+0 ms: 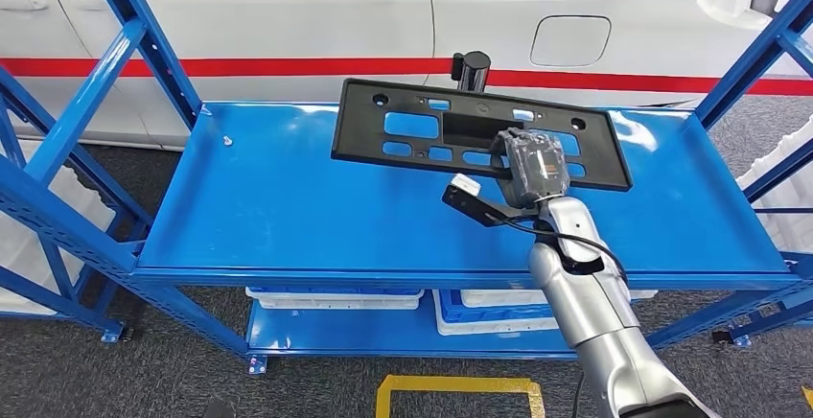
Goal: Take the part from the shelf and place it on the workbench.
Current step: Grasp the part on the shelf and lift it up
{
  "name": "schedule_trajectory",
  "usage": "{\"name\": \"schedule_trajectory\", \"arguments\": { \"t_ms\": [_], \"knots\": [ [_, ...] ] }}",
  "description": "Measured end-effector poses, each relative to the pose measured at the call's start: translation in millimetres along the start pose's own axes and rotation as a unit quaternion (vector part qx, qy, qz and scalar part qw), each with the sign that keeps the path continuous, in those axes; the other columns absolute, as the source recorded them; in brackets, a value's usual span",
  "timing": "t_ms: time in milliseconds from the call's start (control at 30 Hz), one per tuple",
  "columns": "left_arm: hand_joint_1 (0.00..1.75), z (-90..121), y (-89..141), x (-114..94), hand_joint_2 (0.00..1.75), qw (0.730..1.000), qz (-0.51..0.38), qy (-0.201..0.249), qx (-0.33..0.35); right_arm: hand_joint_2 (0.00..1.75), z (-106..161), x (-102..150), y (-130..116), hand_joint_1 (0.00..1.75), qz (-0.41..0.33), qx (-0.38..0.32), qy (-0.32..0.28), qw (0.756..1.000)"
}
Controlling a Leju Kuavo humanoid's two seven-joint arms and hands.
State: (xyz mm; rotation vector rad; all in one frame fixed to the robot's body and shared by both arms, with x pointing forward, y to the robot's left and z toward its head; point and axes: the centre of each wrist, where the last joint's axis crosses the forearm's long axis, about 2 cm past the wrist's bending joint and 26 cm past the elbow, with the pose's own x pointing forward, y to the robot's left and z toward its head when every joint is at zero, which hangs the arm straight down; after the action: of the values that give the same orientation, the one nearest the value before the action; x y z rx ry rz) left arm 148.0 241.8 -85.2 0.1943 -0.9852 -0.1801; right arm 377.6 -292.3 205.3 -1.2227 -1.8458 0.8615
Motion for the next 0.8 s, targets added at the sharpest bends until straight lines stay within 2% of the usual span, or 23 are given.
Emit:
{"name": "schedule_trajectory", "arguments": {
  "t_ms": [200, 400, 533, 800],
  "knots": [
    [0.0, 0.4, -3.6, 1.2, 1.75, 1.0, -0.003, -0.001, -0.024, 1.75, -28.2, 4.2, -64.1, 1.75, -0.022, -0.093, -0.054, 0.994],
    [0.0, 0.7, -6.5, 1.9, 1.75, 0.999, 0.009, 0.004, -0.037, 1.75, -51.9, -8.1, -121.7, 1.75, -0.024, -0.144, -0.098, 0.984],
    [0.0, 0.6, -7.8, 2.8, 1.75, 0.999, 0.022, 0.011, -0.032, 1.75, -49.1, -16.7, -131.7, 1.75, -0.02, -0.15, -0.108, 0.983],
    [0.0, 0.3, -7.5, 2.8, 1.75, 0.997, 0.053, 0.043, -0.028, 1.75, -31.1, -21.8, -117.4, 1.75, -0.025, -0.143, -0.111, 0.983]
  ]
}}
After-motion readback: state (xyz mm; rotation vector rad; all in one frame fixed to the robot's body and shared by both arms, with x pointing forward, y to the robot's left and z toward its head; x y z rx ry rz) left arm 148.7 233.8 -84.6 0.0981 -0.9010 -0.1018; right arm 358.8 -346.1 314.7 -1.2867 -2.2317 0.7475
